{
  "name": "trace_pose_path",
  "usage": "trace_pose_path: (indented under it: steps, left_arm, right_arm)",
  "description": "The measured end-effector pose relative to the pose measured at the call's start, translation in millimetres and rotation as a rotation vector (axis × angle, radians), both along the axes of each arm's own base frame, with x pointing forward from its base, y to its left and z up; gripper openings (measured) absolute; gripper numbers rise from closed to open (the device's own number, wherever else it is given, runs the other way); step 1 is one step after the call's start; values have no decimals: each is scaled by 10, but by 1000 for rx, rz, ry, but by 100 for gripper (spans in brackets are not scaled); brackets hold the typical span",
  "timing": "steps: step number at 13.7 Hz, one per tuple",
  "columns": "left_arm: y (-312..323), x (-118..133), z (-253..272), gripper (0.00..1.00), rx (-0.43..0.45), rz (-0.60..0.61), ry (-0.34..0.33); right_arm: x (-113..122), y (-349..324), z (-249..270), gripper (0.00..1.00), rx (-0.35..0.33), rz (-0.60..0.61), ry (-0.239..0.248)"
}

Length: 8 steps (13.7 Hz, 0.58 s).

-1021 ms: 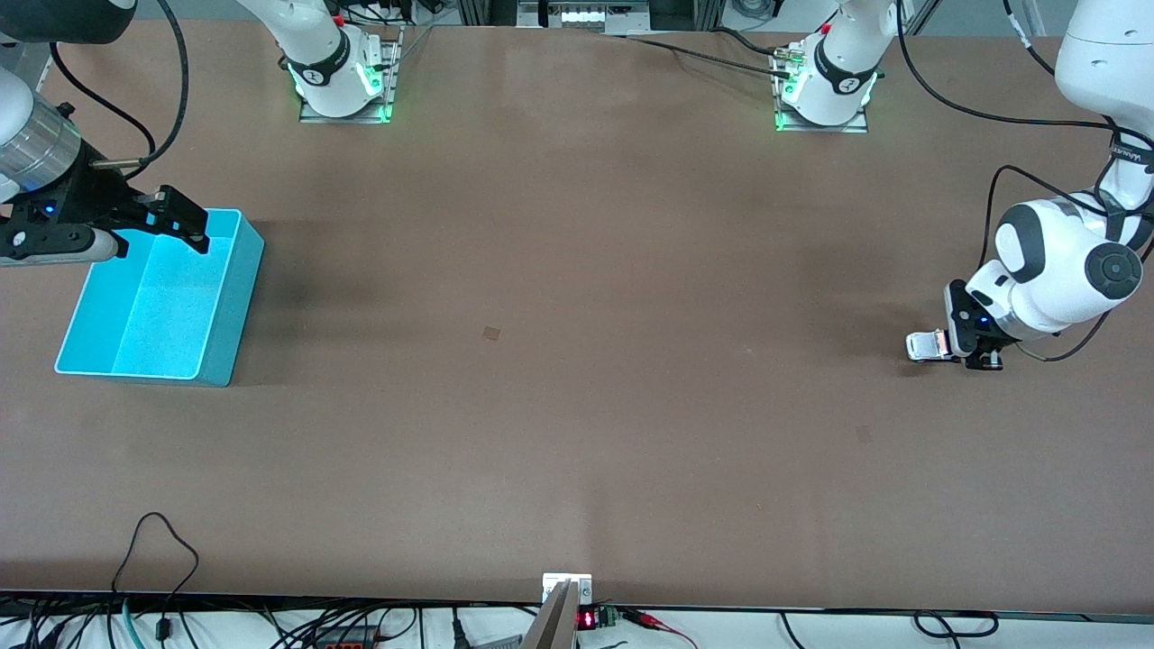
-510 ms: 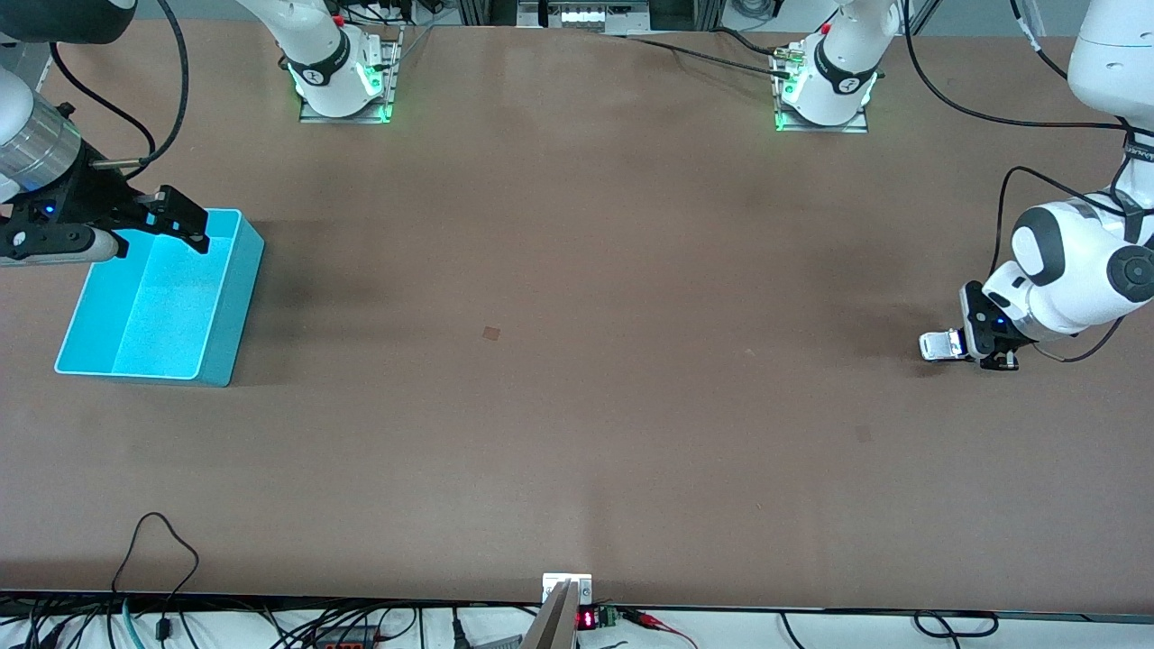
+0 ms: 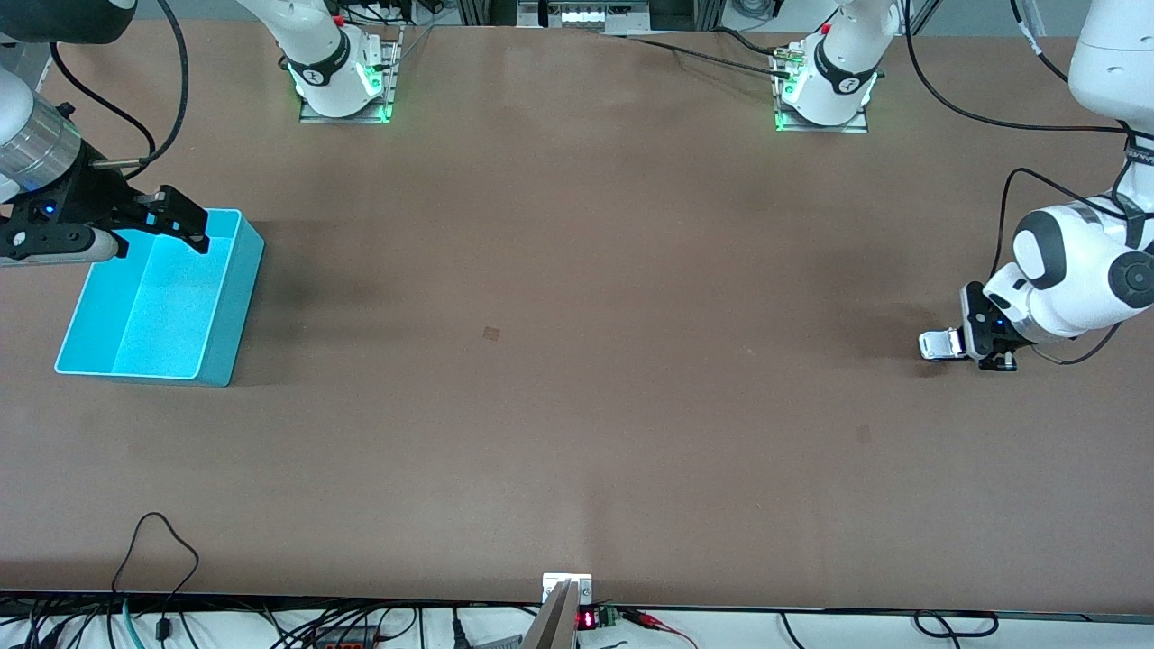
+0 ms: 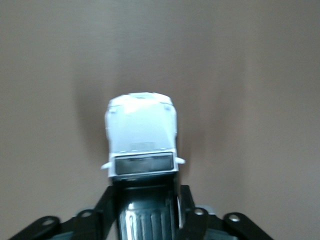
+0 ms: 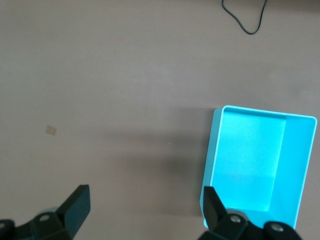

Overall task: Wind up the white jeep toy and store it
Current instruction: 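Drag the jeep backward along the table with the left gripper, then open the left gripper and release the jeep onto the table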

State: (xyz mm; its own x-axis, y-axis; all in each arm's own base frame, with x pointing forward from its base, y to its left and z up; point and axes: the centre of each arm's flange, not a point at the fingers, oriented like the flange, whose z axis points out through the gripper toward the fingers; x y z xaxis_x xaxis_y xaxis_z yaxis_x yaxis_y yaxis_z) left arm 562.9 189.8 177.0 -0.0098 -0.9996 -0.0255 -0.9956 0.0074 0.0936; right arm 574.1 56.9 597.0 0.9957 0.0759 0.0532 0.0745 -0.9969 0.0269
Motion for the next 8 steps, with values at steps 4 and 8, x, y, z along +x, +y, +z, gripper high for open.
trace_pose_path:
  steps: [4,8]
  left_arm:
    - [-17,88,-10,100,-25,-5,99]
    - [-129,325,381,100,-32,-6,143]
  right_arm:
    - [0,0,-1,100,0,0,0]
    - [0,0,-1,100,0,0,0]
